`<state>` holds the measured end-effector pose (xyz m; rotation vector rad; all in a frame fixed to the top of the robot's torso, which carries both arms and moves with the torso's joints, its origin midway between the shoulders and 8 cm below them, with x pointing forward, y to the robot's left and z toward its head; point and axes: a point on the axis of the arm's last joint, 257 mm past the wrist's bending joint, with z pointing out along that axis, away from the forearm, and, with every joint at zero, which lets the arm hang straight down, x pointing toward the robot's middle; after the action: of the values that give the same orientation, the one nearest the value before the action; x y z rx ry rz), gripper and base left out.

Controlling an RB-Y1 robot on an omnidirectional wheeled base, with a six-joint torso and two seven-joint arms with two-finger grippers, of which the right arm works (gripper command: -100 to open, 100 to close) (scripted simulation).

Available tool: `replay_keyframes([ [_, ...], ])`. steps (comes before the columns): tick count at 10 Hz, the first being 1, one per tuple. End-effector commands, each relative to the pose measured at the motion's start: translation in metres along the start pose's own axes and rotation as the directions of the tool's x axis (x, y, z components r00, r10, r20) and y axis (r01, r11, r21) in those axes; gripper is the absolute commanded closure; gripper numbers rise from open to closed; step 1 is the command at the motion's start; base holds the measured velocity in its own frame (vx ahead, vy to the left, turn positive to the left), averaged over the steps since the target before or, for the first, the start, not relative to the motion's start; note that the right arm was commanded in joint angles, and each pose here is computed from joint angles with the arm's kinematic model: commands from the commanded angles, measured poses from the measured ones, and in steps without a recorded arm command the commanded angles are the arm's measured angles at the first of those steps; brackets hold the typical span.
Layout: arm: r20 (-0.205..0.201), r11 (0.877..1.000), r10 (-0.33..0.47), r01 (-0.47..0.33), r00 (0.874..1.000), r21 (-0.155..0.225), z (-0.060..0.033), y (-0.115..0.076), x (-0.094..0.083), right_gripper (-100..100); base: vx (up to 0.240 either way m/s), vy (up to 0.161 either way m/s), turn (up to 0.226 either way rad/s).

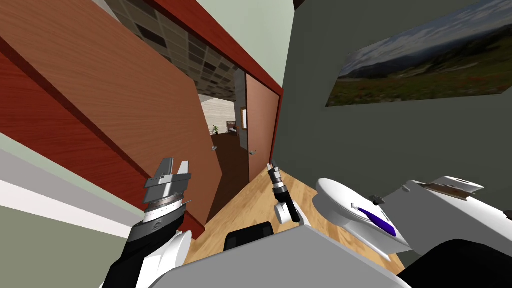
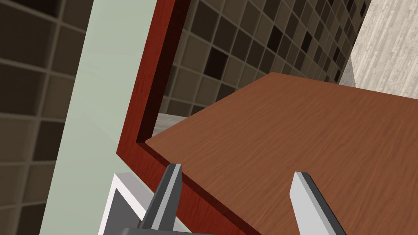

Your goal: Push the door open

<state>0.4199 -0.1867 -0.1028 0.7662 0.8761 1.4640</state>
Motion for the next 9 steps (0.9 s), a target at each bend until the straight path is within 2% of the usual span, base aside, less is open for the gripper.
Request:
replay_keyframes([
  [1, -0.018, 1.000, 0.013, -0.013, 1.000, 0.019, -0.0021, -0.014, 0.008, -100, 0.107, -0.062, 0.029],
  [5, -0.060, 0.997, 0.045, -0.041, 0.997, 0.063, -0.0054, -0.045, 0.027, -100, 0.100, -0.063, 0.031],
  [9, -0.102, 0.991, 0.076, -0.063, 0.992, 0.121, -0.0133, -0.080, 0.046, -100, 0.088, -0.060, 0.030],
])
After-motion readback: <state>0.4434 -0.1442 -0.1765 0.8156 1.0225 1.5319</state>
